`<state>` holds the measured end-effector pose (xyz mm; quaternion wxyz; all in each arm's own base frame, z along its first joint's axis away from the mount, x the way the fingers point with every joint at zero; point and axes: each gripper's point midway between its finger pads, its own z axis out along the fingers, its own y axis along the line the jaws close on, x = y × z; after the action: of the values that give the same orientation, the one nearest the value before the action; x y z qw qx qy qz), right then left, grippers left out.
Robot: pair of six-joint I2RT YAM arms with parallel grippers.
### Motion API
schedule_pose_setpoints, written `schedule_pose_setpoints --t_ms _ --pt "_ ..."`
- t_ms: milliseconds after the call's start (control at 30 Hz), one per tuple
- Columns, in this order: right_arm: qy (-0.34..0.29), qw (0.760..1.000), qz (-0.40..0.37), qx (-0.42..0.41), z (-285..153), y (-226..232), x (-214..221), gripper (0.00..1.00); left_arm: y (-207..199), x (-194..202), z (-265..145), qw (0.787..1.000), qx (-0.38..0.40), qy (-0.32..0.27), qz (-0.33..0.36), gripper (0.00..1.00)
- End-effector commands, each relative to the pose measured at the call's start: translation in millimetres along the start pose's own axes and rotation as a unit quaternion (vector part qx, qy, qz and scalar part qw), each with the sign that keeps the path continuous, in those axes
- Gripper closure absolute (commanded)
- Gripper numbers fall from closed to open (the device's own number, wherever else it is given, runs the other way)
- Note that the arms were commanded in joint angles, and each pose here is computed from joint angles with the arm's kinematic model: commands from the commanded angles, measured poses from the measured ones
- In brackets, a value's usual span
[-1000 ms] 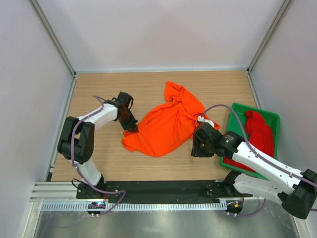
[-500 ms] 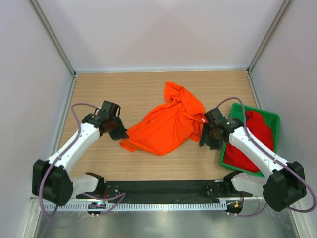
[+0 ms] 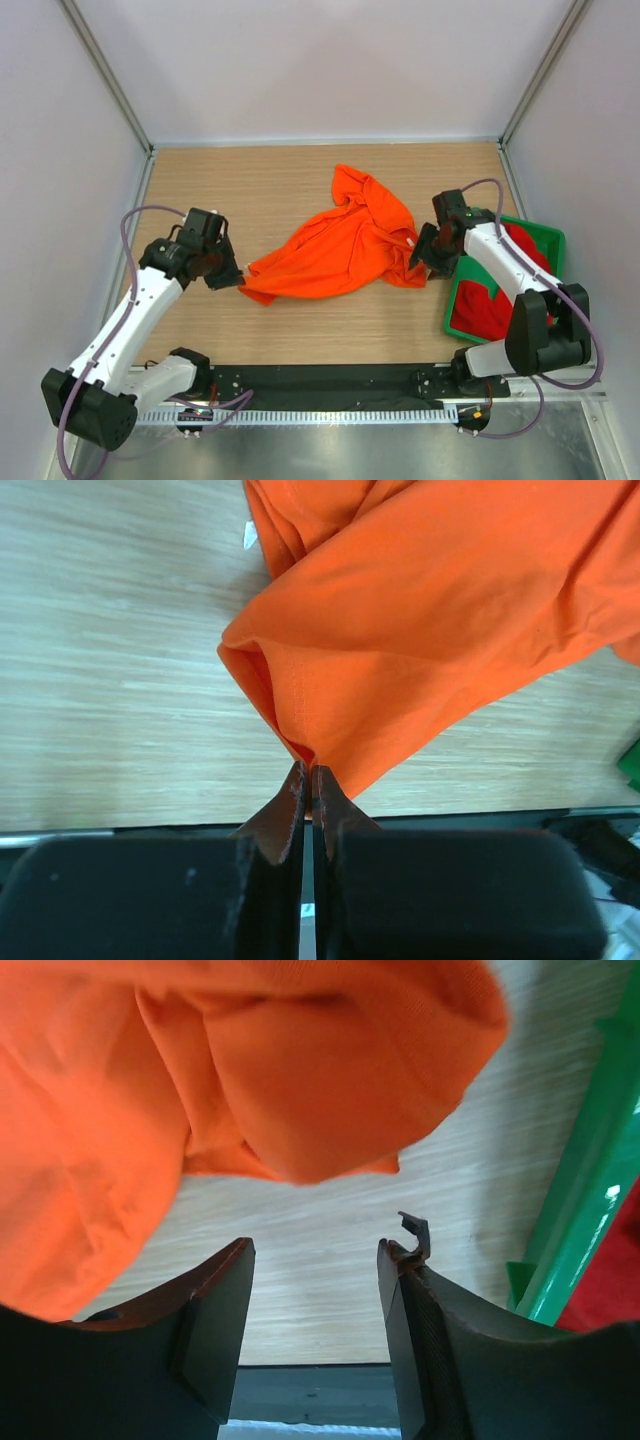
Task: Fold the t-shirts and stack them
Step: Flatten the tshirt out
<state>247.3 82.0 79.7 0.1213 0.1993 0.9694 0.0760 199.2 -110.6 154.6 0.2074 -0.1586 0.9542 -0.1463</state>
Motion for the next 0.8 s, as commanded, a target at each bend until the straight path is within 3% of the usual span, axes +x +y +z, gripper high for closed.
schedule_pose_setpoints --t_ms 0,267,333,467,767 --pt "-0.028 0.996 0.052 -0.063 -14 15 -35 0.4 3 -7 -5 0.997 -0.01 0.002 0.071 1.0" --pt "-0.027 0.992 0.117 -0.042 -5 -12 -67 0.38 -4 -27 -3 0.99 0.005 -0.035 0.139 1.0" --pt "0.003 0.993 0.12 -0.024 1 -19 -59 0.38 12 -39 -8 0.987 -0.04 -0.058 0.146 1.0" --pt "0.016 0.993 0.112 -0.018 12 -23 -51 0.39 29 -59 -22 0.98 -0.091 -0.1 0.149 1.0" --pt "0.062 0.991 0.109 -0.038 44 -8 -62 0.43 34 -82 -15 0.978 -0.123 -0.105 0.128 1.0"
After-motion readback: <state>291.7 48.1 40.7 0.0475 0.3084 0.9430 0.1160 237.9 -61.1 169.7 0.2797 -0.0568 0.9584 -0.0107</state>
